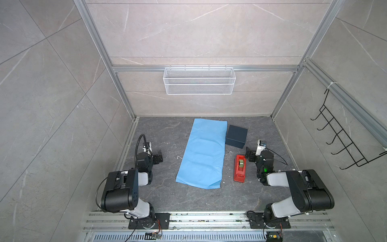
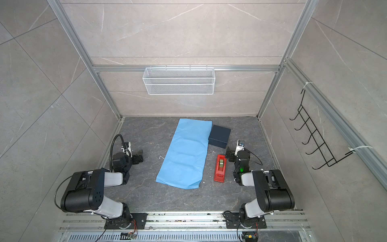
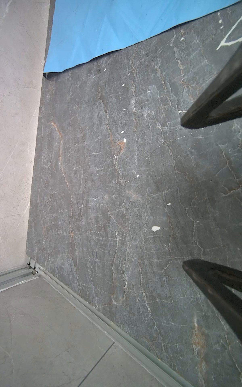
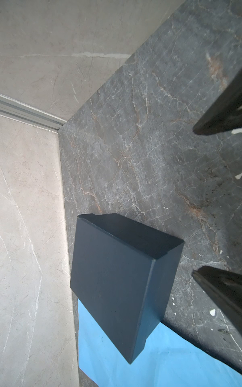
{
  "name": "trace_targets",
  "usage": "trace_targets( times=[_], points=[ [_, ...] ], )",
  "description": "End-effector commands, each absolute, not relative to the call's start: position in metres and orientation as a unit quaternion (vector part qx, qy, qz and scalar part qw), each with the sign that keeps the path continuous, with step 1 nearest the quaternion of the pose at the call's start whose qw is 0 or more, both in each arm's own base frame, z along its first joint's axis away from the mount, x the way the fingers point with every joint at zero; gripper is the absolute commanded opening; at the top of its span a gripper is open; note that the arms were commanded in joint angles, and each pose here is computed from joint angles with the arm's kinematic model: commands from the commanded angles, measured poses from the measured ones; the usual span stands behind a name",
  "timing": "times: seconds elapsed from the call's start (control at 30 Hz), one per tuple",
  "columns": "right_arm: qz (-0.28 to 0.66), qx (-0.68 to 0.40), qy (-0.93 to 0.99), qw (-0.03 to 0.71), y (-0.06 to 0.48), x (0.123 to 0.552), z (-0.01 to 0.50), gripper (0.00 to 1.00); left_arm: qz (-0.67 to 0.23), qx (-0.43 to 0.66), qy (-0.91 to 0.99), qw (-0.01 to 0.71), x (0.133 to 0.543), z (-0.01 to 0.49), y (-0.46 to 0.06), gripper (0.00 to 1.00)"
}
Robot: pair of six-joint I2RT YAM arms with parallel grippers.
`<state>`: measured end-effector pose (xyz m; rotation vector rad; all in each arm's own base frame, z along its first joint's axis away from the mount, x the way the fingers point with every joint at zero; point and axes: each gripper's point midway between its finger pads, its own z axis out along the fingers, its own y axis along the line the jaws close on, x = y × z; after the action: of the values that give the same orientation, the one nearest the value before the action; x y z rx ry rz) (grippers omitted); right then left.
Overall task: Wrap a gift box in wrapping paper
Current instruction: Rotate the wrapping paper at the center of the table.
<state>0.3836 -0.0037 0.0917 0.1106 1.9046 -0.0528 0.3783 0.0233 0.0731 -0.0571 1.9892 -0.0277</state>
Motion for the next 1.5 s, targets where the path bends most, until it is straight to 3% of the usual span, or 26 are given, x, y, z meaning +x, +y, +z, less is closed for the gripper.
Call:
trace_targets(
  times=[0.0, 0.63, 0.9, 1.0, 1.1, 1.23, 1.33, 1.47],
  points=[
    [-0.029, 0.043, 0.811, 0.582, -0.004, 0.388, 0.097, 0.99, -0.01, -0.028, 0.825, 0.565, 0.387, 0.087, 0.024, 1.0],
    [-0.029, 0.044, 0.812, 0.582, -0.004, 0.388, 0.097, 0.99, -0.011, -0.028, 0.824, 0.565, 0.386, 0.088, 0.024, 1.0],
    [-0.031, 0.049, 0.809, 0.585, -0.005, 0.383, 0.115, 0.99, -0.019, 0.0, 0.873, 0.487, 0.39, 0.13, 0.017, 1.0],
    [-0.026, 0.048, 0.806, 0.589, -0.004, 0.38, 0.143, 0.99, -0.029, 0.025, 0.883, 0.467, 0.384, 0.17, 0.009, 1.0],
    [0.024, 0.06, 0.817, 0.572, 0.008, 0.377, 0.17, 0.99, -0.063, 0.074, 0.891, 0.444, 0.366, 0.205, -0.013, 1.0],
    [0.118, 0.064, 0.863, 0.488, 0.038, 0.375, 0.182, 0.99, -0.111, 0.086, 0.892, 0.43, 0.354, 0.233, -0.031, 1.0],
    [0.201, 0.015, 0.858, 0.473, 0.076, 0.372, 0.198, 0.99, -0.156, 0.033, 0.895, 0.417, 0.353, 0.224, -0.025, 1.0],
    [0.24, -0.046, 0.879, 0.41, 0.124, 0.357, 0.197, 1.0, -0.176, 0.01, 0.898, 0.403, 0.349, 0.2, -0.017, 1.0]
  ],
)
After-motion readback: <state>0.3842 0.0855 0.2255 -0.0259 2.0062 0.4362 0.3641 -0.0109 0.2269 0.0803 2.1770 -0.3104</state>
